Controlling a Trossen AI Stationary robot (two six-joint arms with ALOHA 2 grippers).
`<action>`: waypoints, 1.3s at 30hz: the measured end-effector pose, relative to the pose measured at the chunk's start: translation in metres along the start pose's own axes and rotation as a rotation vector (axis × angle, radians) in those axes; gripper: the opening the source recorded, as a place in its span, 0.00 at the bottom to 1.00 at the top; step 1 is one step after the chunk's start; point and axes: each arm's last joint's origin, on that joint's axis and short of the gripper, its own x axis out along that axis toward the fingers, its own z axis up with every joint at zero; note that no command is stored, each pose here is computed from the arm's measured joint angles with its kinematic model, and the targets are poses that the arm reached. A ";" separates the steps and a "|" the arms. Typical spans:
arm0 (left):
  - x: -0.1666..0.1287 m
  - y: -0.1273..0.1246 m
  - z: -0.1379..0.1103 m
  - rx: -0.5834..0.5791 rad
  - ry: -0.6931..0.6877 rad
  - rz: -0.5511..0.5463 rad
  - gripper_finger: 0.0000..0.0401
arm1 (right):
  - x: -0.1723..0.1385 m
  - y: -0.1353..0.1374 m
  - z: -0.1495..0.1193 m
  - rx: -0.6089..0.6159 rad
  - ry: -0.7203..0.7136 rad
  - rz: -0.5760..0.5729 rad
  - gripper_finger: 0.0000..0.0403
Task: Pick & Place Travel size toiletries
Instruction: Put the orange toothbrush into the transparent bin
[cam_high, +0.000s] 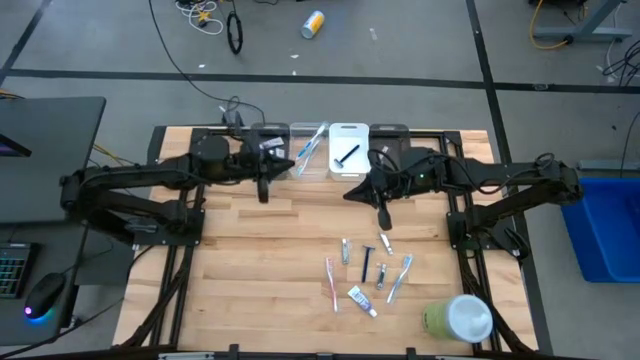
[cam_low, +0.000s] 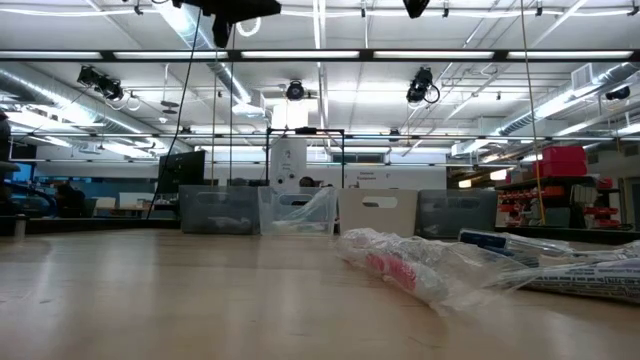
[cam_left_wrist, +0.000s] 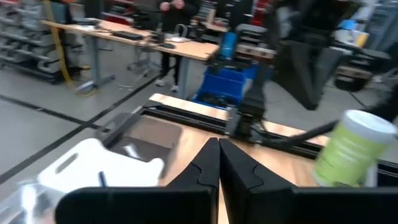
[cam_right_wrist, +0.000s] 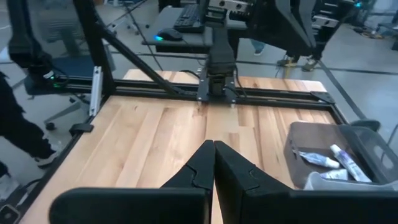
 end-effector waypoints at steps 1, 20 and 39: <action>0.000 -0.004 0.000 0.002 -0.003 -0.016 0.01 | 0.000 0.002 0.000 -0.002 0.000 0.007 0.04; 0.003 -0.070 -0.009 0.187 -0.094 -0.294 0.04 | -0.002 0.034 -0.001 -0.040 0.022 0.120 0.03; 0.011 -0.081 -0.002 0.199 -0.092 -0.342 0.01 | -0.046 0.042 0.014 -0.044 -0.087 0.096 0.03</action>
